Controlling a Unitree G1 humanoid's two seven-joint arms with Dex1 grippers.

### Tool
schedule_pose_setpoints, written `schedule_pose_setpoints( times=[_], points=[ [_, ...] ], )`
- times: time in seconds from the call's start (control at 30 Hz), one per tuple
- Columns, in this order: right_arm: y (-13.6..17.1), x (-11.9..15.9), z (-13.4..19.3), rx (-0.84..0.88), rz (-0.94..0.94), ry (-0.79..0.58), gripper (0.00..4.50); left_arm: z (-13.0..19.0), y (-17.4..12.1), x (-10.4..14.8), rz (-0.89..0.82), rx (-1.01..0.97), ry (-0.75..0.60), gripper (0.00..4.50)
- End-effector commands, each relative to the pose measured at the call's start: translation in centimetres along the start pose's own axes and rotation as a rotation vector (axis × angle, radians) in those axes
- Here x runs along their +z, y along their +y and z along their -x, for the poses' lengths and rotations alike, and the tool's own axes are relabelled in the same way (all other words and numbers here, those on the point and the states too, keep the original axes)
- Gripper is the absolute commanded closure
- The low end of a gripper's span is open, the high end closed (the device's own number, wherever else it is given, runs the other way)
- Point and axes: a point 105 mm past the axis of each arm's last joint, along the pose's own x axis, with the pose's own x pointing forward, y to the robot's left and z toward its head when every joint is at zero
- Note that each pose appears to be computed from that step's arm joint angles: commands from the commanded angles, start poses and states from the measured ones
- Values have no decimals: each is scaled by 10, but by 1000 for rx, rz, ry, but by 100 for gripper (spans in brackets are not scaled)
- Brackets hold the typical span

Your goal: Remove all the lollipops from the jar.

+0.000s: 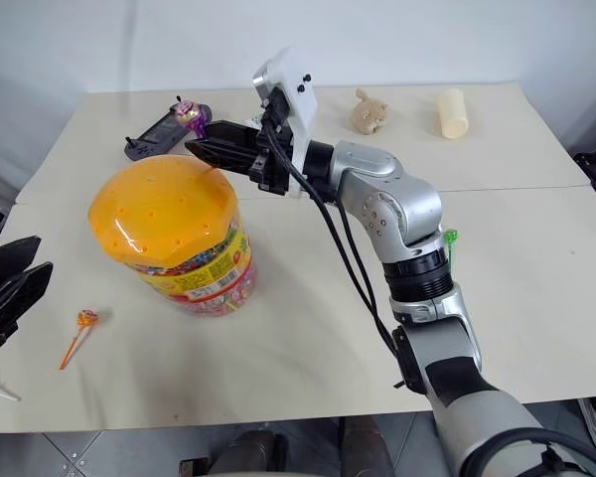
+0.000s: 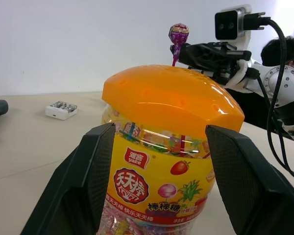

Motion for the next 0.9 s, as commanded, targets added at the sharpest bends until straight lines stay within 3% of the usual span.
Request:
schedule_pose_setpoints(
  times=[0.03, 0.17, 0.3, 0.4, 0.47, 0.57, 0.67, 0.83, 0.9],
  points=[
    [8, 15, -5, 36, 40, -36, 445, -1, -4, 13, -53, -15, -42, 138],
    [9, 21, -3, 51, 47, -83, 445, -7, -6, 14, -60, -47, -43, 138],
    [8, 65, 23, 101, 51, -378, 445, -19, -13, 17, -64, -116, -51, 138],
    [-11, 86, 51, 12, 51, -468, 445, -28, -20, 19, -66, -177, -40, 138],
    [-32, 94, 81, -112, 87, -424, 445, -35, -27, 19, -68, -230, -16, 138],
    [-57, 76, 135, -312, 177, -147, 445, -40, -37, 14, -63, -299, 45, 138],
    [-76, 43, 227, -596, 175, 224, 445, -40, -43, 7, -54, -336, 106, 138],
    [-61, -16, 323, -826, 144, 655, 445, -39, -42, 0, -58, -343, 143, 138],
    [-56, -39, 347, -904, 100, 727, 445, -39, -41, -6, -57, -351, 163, 138]
  ],
)
